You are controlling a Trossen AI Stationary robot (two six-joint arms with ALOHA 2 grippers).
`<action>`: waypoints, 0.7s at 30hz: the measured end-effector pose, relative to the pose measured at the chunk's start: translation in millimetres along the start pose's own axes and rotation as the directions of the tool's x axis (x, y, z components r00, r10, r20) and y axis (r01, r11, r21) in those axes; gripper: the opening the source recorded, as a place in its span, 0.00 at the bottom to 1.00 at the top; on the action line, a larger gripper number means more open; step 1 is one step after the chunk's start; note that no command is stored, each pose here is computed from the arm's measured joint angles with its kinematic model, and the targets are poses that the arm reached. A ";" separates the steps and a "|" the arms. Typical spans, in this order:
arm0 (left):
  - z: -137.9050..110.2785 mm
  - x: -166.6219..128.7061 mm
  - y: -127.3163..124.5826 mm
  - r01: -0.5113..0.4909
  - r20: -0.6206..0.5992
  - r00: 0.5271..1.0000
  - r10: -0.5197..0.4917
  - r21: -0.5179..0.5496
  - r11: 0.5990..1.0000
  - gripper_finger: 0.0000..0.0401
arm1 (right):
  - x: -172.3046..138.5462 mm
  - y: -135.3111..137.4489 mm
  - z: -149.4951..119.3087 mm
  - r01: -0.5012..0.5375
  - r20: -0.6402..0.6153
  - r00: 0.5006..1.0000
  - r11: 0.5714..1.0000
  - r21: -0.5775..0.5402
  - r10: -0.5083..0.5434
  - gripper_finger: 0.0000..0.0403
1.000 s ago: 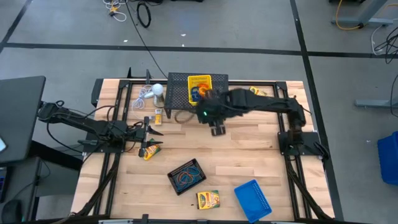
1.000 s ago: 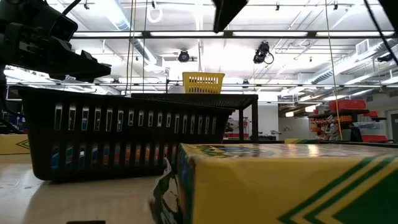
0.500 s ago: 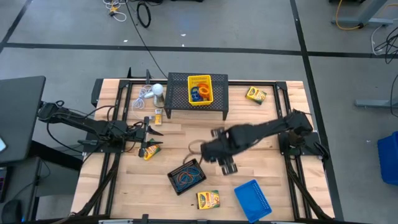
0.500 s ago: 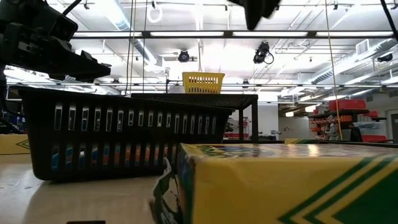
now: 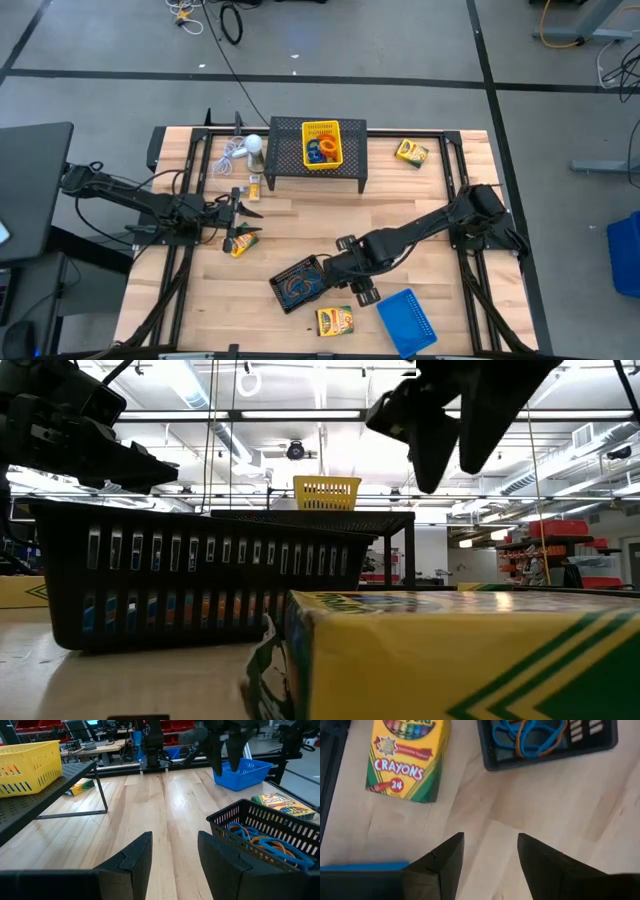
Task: Pick & Place Office Desk Supplies
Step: Put the black basket on the shelf
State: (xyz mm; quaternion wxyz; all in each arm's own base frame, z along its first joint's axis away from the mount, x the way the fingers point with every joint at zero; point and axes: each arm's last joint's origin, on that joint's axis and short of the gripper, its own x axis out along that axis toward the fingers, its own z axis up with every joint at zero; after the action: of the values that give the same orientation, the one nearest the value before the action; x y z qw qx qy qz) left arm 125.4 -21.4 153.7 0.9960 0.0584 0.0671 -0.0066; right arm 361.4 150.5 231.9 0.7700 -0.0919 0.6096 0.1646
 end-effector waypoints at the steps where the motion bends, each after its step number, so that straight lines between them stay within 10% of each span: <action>1: 0.1 0.0 0.0 0.000 0.001 1.000 0.000 -0.003 1.000 0.41 | 0.2 1.6 1.3 0.002 0.015 1.000 1.000 -0.008 -0.002 0.48; 21: 4.3 -0.1 1.2 -0.031 0.042 0.999 0.032 -0.023 0.999 0.41 | 24.4 20.2 33.6 0.044 0.272 0.962 0.968 -0.248 0.026 0.45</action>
State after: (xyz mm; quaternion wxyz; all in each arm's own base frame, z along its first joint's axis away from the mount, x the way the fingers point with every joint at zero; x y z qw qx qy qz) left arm 125.9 -20.7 158.1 0.9978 0.0481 0.0451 0.0084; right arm 389.5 184.2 217.4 0.8294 -0.1680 0.4714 0.2483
